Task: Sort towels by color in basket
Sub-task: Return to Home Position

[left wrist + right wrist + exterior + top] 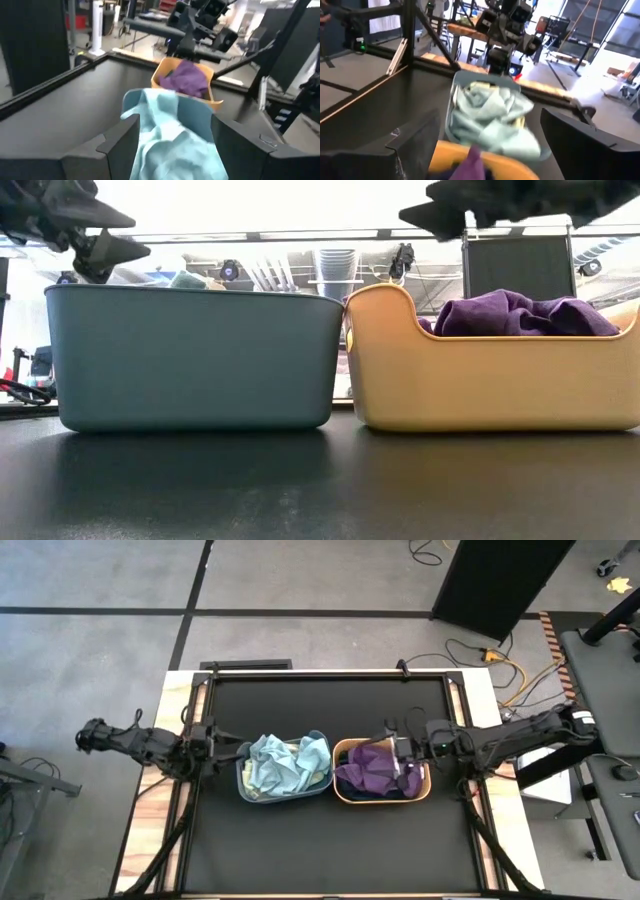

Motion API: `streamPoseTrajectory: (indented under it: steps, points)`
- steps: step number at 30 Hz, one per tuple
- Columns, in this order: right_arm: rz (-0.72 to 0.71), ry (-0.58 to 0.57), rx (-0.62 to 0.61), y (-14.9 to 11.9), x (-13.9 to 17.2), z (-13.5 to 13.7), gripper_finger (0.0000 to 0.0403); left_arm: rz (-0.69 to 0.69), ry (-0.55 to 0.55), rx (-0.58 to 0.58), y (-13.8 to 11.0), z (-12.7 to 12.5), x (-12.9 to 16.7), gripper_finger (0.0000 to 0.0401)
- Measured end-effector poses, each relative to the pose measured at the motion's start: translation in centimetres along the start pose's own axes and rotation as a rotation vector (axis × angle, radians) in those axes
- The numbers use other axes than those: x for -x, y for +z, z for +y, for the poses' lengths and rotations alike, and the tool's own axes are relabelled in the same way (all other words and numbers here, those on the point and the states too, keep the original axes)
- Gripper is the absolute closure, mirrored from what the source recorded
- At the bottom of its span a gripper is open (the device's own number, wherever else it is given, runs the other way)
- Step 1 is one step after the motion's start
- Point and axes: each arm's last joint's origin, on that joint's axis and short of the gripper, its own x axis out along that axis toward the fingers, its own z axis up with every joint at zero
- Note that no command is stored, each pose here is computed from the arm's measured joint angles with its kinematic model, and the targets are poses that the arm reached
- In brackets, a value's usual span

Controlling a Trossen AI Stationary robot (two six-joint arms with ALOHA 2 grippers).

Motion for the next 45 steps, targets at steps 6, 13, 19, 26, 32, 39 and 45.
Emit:
streamPoseTrajectory:
  steps: [6,13,19,26,32,39,45]
  points:
    - [-0.049,-0.008,-0.076,-3.3,3.0,1.1,0.0060,-0.006,0.007,-0.002,-0.7,0.4,0.2,0.0171]
    - [-0.191,-0.028,-0.200,-6.6,6.3,2.3,0.0067,-0.153,-0.059,-0.013,-1.6,0.5,0.0,0.0171]
    - [-0.240,-0.029,-0.281,-8.4,7.9,2.9,0.0075,-0.130,-0.127,-0.033,-3.3,0.5,-0.5,0.0171]
    - [-0.239,-0.024,-0.287,-8.4,8.0,2.9,0.0077,-0.114,-0.339,-0.049,-4.8,0.0,-1.1,0.0171]
    - [-0.238,-0.018,-0.314,-8.5,8.0,2.9,0.0064,-0.104,-0.433,-0.081,-6.1,-0.1,-1.5,0.0171]
    - [-0.250,0.024,-0.379,-8.4,8.0,3.0,0.0054,-0.156,-0.393,-0.123,-5.8,0.0,-1.5,0.0171]
    - [-0.233,0.016,-0.314,-8.5,8.0,3.1,0.0053,-0.113,-0.374,-0.172,-6.3,0.0,-1.7,0.0171]
